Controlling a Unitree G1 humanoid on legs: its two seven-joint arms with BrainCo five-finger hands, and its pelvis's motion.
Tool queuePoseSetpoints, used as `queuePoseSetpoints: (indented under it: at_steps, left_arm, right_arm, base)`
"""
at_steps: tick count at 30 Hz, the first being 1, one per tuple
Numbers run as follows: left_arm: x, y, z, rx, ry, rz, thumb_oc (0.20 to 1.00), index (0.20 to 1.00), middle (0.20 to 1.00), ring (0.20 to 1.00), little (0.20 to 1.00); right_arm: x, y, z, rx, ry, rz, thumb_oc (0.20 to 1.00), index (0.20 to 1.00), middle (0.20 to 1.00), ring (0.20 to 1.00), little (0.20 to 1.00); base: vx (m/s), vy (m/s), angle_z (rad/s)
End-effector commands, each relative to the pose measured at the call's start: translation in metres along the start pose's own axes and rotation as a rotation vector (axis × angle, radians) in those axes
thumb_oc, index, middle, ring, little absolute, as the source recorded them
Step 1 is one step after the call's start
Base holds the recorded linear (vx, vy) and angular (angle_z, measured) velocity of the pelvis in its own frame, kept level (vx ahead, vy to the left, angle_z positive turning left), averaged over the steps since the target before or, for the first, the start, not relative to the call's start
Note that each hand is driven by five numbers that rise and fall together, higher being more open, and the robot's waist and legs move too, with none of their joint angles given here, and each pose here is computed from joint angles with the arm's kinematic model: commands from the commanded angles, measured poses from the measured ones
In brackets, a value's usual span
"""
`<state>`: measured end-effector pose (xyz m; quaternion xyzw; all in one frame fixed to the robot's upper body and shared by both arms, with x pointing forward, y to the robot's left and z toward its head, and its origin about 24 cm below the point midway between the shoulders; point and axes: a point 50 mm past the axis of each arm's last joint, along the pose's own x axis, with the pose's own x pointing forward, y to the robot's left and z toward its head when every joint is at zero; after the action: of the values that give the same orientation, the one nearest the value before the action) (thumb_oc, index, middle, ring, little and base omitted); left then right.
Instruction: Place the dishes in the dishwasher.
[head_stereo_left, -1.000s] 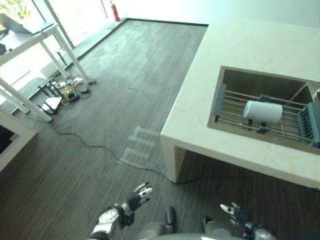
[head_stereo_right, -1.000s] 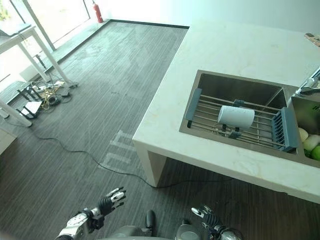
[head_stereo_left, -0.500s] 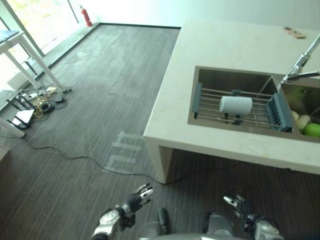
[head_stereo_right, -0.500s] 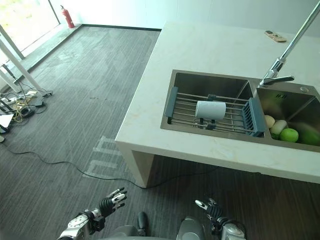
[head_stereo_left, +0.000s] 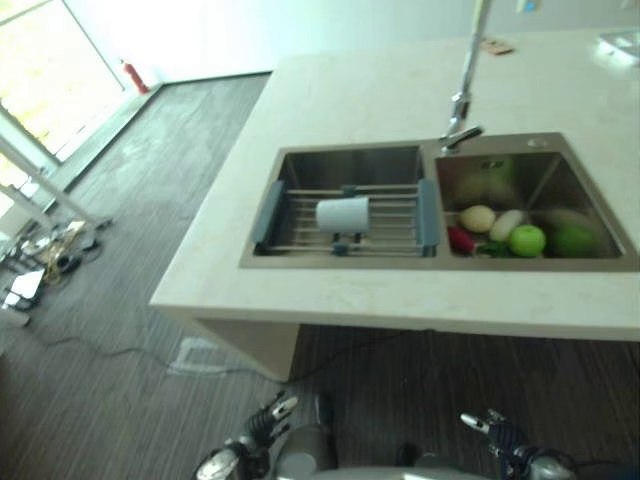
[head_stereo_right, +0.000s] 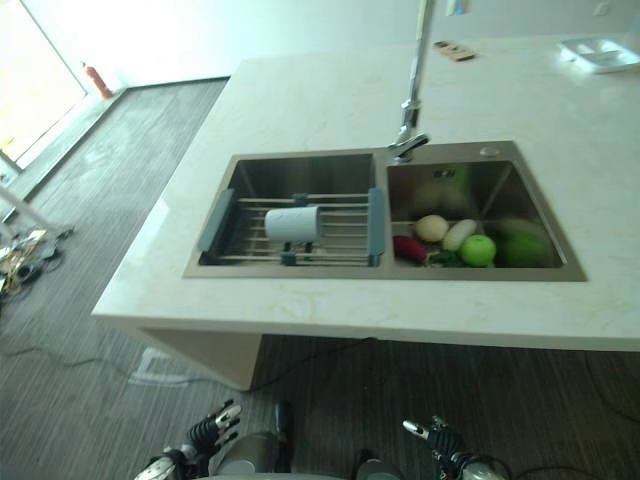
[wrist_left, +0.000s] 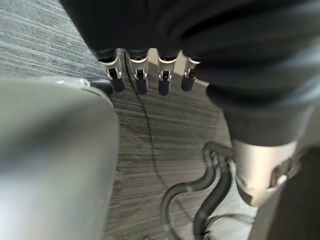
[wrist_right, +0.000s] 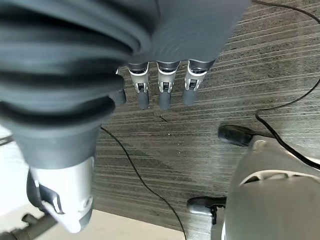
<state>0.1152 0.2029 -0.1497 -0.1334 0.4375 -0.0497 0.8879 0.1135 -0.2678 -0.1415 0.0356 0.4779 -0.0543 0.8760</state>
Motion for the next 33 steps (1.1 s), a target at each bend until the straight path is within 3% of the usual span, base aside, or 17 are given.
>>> queuePoseSetpoints:
  at_steps: [1,3,6,10,13,18,22,23,25,26,29,30,33]
  left_arm:
    - [0.009,-0.001,0.022,0.017,-0.040,0.009,1.000,1.000,1.000,1.000,1.000]
    - [0.007,0.006,0.020,-0.062,-0.051,0.082,1.000,1.000,1.000,1.000,1.000]
    - [-0.005,0.031,0.014,-0.362,-0.136,0.287,1.000,1.000,1.000,1.000,1.000]
    - [-0.038,0.076,0.008,-0.439,-0.238,0.548,1.000,1.000,1.000,1.000,1.000]
    - [-0.067,0.109,0.008,-0.180,-0.146,0.893,1.000,1.000,1.000,1.000,1.000]
    - [-0.136,0.179,0.042,-0.193,-0.196,1.210,1.000,1.000,1.000,1.000,1.000]
    - [-0.236,0.231,0.129,0.045,-0.363,1.498,1.000,1.000,1.000,1.000,1.000]
    - [-0.274,0.236,0.173,0.153,-0.484,1.554,1.000,1.000,1.000,1.000,1.000]
    - [-0.305,0.230,0.217,0.300,-0.609,1.586,1.000,1.000,1.000,1.000,1.000]
    - [-0.329,0.217,0.259,0.419,-0.742,1.585,1.000,1.000,1.000,1.000,1.000]
    - [-0.362,0.148,0.360,0.756,-1.078,1.444,1.000,1.000,1.000,1.000,1.000]
    - [-0.361,0.111,0.391,0.907,-1.180,1.321,1.000,1.000,1.000,1.000,1.000]
    - [-0.348,0.068,0.423,1.050,-1.185,1.171,1.000,1.000,1.000,1.000,1.000]
  right_arm:
    - [0.004,-0.002,0.019,0.011,-0.052,-0.033,1.000,1.000,1.000,1.000,1.000]
    - [0.003,-0.003,0.010,0.011,-0.001,-0.054,1.000,1.000,1.000,1.000,1.000]
    - [-0.002,-0.012,-0.007,0.107,0.061,-0.108,1.000,1.000,1.000,1.000,1.000]
    - [-0.013,-0.028,-0.025,0.193,0.106,-0.148,1.000,1.000,1.000,1.000,1.000]
    - [-0.023,-0.042,-0.038,0.294,0.126,-0.200,1.000,1.000,1.000,1.000,1.000]
    - [-0.035,-0.059,-0.046,0.329,0.123,-0.233,1.000,1.000,1.000,1.000,1.000]
    - [-0.033,-0.057,-0.042,0.313,0.100,-0.208,1.000,1.000,1.000,1.000,1.000]
    - [-0.030,-0.054,-0.039,0.311,0.089,-0.199,1.000,1.000,1.000,1.000,1.000]
    - [-0.028,-0.051,-0.036,0.315,0.079,-0.193,1.000,1.000,1.000,1.000,1.000]
    - [-0.026,-0.048,-0.034,0.324,0.072,-0.188,1.000,1.000,1.000,1.000,1.000]
    - [-0.020,-0.040,-0.028,0.336,0.074,-0.171,1.000,1.000,1.000,1.000,1.000]
    - [-0.018,-0.037,-0.028,0.346,0.084,-0.169,1.000,1.000,1.000,1.000,1.000]
    - [-0.018,-0.036,-0.030,0.351,0.110,-0.172,1.000,1.000,1.000,1.000,1.000]
  base:
    - [0.07,0.018,0.14]
    - [0.06,0.004,0.09]
    - [0.05,-0.005,0.04]
    - [0.01,-0.007,0.03]
    - [0.01,0.031,-0.06]
    - [0.01,0.042,-0.12]
    - [0.01,-0.024,0.00]
    - [0.01,-0.054,0.03]
    - [0.00,-0.051,0.04]
    - [0.01,-0.058,0.05]
    - [0.05,-0.077,0.05]
    - [0.08,-0.092,-0.06]
    - [0.05,-0.058,-0.17]
